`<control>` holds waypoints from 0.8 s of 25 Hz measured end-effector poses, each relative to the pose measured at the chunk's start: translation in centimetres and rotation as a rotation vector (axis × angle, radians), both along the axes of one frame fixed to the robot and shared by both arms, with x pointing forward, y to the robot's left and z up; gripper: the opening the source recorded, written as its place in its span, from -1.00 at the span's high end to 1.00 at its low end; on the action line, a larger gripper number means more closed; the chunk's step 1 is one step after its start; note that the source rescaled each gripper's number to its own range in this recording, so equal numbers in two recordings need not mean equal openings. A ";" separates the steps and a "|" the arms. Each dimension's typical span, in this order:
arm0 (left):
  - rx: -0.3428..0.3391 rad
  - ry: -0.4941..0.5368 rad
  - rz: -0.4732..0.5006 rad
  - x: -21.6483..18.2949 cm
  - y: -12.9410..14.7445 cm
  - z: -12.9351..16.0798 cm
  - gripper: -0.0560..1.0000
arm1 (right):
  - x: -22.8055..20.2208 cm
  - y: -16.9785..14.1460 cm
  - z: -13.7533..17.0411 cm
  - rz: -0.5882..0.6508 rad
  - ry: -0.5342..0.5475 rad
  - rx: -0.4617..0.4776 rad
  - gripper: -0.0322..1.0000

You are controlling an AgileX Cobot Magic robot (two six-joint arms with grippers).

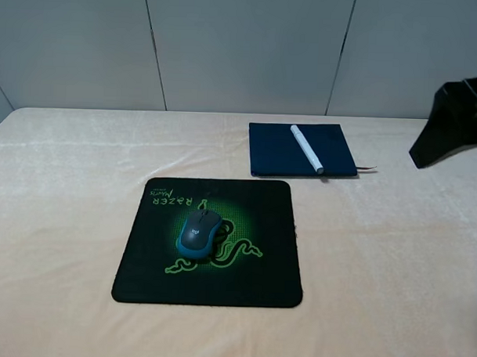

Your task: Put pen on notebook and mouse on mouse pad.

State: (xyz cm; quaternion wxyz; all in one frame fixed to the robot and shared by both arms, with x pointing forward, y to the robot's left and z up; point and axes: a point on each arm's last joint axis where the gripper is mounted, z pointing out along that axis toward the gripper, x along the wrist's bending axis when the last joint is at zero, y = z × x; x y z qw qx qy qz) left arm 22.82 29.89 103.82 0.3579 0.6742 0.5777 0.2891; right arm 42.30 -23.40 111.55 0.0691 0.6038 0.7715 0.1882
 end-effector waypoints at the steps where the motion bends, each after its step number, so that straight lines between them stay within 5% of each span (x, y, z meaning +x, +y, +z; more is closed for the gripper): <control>1: 0.000 0.000 0.000 0.0 0.0 0.0 -1.00 | -0.9 -0.3 0.1 0.000 -0.015 0.005 -1.00; 9: 0.001 0.000 -0.001 0.0 0.0 0.0 -1.00 | -7.8 -2.5 -0.4 -0.020 -0.138 0.040 -1.00; 20: 0.001 0.000 -0.001 0.0 0.0 0.0 -1.00 | -15.1 -5.9 -3.8 -0.299 -0.467 0.023 -1.00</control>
